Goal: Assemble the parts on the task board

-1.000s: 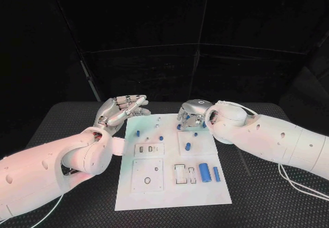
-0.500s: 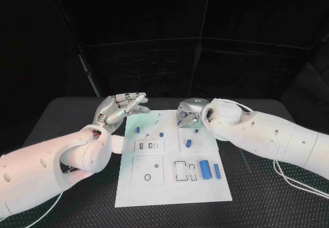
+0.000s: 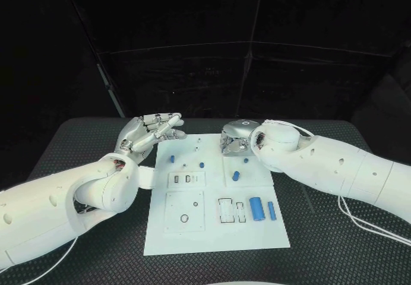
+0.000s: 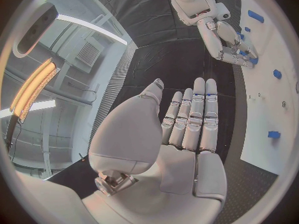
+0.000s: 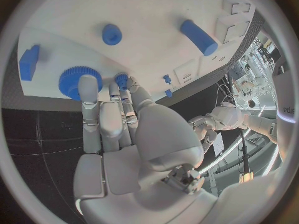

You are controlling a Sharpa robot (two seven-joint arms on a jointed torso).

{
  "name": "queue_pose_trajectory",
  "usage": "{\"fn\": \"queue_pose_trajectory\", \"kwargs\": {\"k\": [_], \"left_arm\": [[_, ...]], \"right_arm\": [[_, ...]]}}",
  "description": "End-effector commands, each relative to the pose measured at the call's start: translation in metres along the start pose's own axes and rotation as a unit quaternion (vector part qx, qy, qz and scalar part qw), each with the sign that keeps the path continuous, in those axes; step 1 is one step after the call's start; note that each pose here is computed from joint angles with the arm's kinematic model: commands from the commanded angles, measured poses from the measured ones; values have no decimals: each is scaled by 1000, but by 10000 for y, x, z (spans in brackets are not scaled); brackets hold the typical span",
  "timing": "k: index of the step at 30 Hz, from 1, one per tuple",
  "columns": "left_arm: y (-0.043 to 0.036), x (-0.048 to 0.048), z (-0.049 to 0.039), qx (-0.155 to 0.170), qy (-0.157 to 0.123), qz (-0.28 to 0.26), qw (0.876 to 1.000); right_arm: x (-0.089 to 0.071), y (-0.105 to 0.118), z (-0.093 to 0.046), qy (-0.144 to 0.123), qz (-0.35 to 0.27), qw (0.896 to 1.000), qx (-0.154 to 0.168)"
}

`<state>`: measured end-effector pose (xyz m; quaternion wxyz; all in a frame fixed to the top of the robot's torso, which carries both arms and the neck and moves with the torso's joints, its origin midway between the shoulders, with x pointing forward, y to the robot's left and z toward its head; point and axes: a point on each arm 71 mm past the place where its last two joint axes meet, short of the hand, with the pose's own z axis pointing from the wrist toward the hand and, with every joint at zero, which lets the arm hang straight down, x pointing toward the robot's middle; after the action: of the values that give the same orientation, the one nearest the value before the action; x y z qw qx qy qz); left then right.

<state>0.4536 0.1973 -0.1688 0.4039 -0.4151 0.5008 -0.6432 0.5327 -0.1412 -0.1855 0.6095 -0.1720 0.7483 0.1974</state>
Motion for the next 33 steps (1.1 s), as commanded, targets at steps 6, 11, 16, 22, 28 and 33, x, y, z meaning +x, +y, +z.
{"fn": "queue_pose_trajectory", "kwargs": {"k": [6,11,16,22,28,33], "left_arm": [[-17,18,-1,3,9,-2,1000],[-17,8,-3,2,8,-1,1000],[-18,3,-5,2,8,-1,1000],[-20,-7,-8,2,7,0,1000],[-22,-11,-9,2,7,0,1000],[-21,-5,-7,2,7,-1,1000]], "right_arm": [[22,1,24,12,-7,1000,1],[12,9,29,4,-6,1000,-2],[-62,56,0,-40,0,999,-15],[-164,127,-56,-96,14,995,-31],[-207,199,-12,-128,25,991,-39],[-208,248,65,-138,29,989,-42]]}}
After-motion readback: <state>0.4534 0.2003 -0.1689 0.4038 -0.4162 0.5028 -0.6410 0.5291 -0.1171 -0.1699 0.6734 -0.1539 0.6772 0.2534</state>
